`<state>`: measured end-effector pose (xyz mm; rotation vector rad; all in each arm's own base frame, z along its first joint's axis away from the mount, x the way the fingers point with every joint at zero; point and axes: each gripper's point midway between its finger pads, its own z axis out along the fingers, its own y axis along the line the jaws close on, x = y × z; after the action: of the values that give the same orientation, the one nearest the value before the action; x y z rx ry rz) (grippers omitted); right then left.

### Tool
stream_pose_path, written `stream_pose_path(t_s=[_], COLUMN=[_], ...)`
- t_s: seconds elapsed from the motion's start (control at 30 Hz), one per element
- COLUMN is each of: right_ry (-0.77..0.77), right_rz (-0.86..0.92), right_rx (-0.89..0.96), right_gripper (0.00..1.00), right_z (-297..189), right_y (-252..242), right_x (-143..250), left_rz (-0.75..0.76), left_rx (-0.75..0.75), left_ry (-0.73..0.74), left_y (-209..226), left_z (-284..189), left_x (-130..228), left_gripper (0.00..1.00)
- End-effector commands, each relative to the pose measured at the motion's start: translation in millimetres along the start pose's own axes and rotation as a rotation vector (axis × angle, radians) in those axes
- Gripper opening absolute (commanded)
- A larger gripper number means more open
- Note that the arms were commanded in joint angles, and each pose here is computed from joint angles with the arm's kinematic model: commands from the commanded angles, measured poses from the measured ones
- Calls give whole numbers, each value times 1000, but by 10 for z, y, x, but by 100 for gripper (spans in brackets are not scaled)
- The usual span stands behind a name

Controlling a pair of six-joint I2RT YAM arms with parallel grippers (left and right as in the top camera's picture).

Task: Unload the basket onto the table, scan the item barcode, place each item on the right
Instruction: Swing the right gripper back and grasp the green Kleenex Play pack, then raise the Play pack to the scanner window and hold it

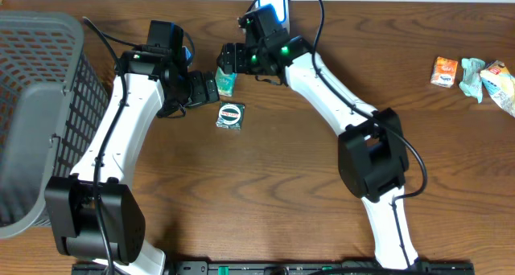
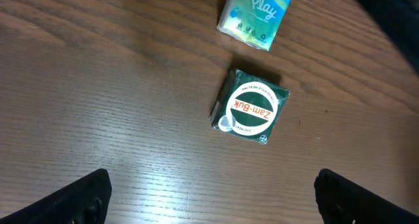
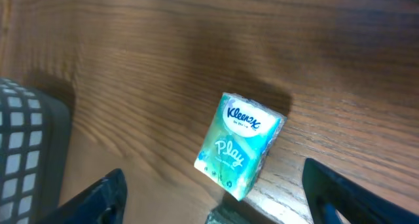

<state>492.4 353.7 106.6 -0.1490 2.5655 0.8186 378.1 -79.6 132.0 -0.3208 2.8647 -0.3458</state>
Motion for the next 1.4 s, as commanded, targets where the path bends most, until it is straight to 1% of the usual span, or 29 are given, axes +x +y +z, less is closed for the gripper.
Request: stream_pose_path(t_s=[0.0, 0.07, 0.27, 0.3, 0.37, 0.4, 0.43, 0.53, 0.6, 0.63, 0.67, 0.73, 0.77, 0.87, 0.9, 0.93, 0.97, 1.13, 1.2, 1.27, 1.37], right_ry=[25, 39, 69, 83, 93, 89, 82, 52, 33, 28, 15, 3, -1, 9, 13, 15, 24, 41, 73, 106, 170], right_rz=[117, 135, 152, 151, 153, 154, 152, 160, 143, 130, 126, 128, 119, 84, 80, 79, 58, -31, -142, -226, -363], right_rx=[82, 96, 99, 106, 138, 169, 195, 276, 348, 389, 489, 557, 626, 672, 678, 672, 655, 598, 586, 585, 618], right_gripper=[73, 71, 71, 68, 57, 46, 38, 32, 21, 18, 17, 17, 18, 23, 29, 32, 38, 46, 48, 54, 56], right_z=[308, 417, 708, 788, 831, 826, 814, 717, 560, 463, 212, 14, -229, -607, -766, -836, -891, -853, -741, -635, -484], right_y=[-241, -301, -407, -440, -519, -580, -639, -843, -1043, -1151, -1380, -1517, -1644, -1741, -1756, -1745, -1707, -1518, -1431, -1377, -1387], right_x=[179, 258, 435, 509, 572, 579, 569, 480, 374, 327, 234, 167, 104, -3, -40, -56, -71, -79, -36, 35, 163], left_rz=[7, 7, 7, 7, 7, 7, 7, 7, 7, 8, 7, 8, 7, 7, 7, 7, 7, 7, 7, 7, 7], left_rx=[-8, -8, -8, -8, -8, -8, -8, -8, -8, -8, -8, -8, -8, -8, -8, -8, -8, -8, -8, -8, -8], left_ry=[-9, -9, -9, -9, -9, -9, -9, -9, -9, -9, -9, -9, -9, -9, -9, -9, -9, -9, -9, -9, -9], left_y=[12, 12, 12, 12, 12, 12, 12, 12, 12, 12, 12, 12, 12, 12, 12, 12, 12, 12, 12, 12, 12], left_z=[-20, -20, -20, -20, -20, -20, -20, -20, -20, -20, -20, -20, -20, -20, -20, -20, -20, -20, -20, -20, -20], left_x=[-35, -35, -35, -35, -35, -35, -35, -35, -35, -35, -35, -35, -35, -35, -35, -35, -35, -35, -35, -35, -35], left_gripper=[98, 98, 98, 98, 98, 98, 98, 98, 98, 98, 98, 98, 98, 98, 98, 98, 98, 98, 98, 98, 98])
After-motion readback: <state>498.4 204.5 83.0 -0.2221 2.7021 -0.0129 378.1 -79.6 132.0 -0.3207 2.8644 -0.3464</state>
